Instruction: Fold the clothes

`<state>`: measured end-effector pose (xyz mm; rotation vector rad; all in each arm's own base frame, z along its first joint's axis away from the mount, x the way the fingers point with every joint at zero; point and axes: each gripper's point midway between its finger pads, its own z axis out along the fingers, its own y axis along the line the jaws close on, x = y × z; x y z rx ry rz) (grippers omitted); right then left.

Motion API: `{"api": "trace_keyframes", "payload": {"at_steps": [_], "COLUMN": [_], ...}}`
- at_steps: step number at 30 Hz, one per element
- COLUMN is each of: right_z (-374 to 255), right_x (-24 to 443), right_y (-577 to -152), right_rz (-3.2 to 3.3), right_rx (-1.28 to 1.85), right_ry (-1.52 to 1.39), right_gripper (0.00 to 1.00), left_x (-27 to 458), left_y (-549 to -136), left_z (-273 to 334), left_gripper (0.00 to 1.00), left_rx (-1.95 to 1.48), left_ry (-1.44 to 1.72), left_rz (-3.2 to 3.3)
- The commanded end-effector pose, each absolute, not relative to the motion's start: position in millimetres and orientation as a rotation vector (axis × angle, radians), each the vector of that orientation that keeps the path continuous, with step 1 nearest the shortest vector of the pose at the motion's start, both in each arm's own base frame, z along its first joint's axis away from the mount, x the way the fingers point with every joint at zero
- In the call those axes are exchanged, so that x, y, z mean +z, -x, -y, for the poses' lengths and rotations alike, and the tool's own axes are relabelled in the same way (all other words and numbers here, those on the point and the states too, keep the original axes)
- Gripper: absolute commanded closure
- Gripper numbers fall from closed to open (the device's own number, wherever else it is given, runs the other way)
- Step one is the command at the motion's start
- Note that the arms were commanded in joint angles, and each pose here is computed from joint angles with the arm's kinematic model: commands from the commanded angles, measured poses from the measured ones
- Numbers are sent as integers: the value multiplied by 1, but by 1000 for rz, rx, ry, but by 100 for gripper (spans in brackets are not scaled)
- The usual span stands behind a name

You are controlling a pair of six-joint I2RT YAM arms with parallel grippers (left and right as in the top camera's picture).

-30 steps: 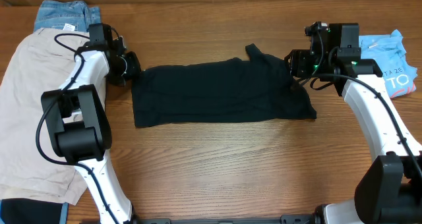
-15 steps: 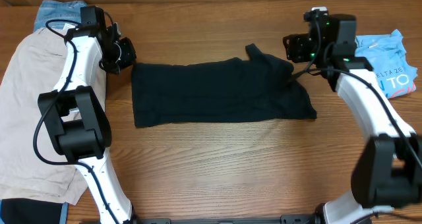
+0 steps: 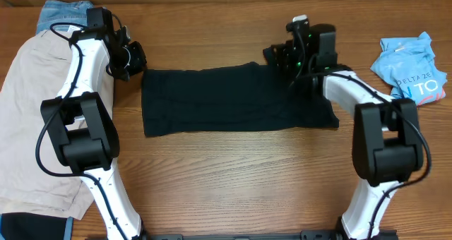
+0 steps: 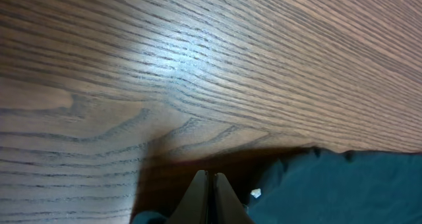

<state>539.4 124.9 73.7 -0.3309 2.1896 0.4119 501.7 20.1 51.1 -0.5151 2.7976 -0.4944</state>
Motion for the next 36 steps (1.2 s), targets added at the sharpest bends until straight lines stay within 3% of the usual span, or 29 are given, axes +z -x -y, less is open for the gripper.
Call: {"api": "trace_keyframes", "payload": {"at_steps": [1, 15, 17, 20, 25, 28, 36], "right_z": [-121, -115, -114, -99, -91, -90, -90], "right_x": [60, 40, 40, 37, 36, 36, 52], "right_y": [-543, -529, -530, -534, -536, -536, -541], "right_rz": [-2213, -2315, -2315, -2330, -2338, -2337, -2312], "right_rx": [405, 385, 377, 282, 237, 230, 235], "right_ry": [324, 305, 301, 237, 186, 182, 168], "right_gripper": [41, 38, 44, 68, 81, 95, 96], "left_x": [56, 56, 56, 56, 56, 56, 59], "left_y": [-507, -507, -507, -507, -507, -507, -508], "left_z": [-20, -22, -22, -22, -22, -22, -20], "left_gripper": [96, 96, 96, 96, 96, 96, 96], "left_rx": [-520, -504, -504, -504, -504, -504, -522], "left_ry": [525, 527, 527, 528, 527, 528, 520], "left_rz": [-2777, -2778, -2779, -2779, -2778, -2779, -2772]}}
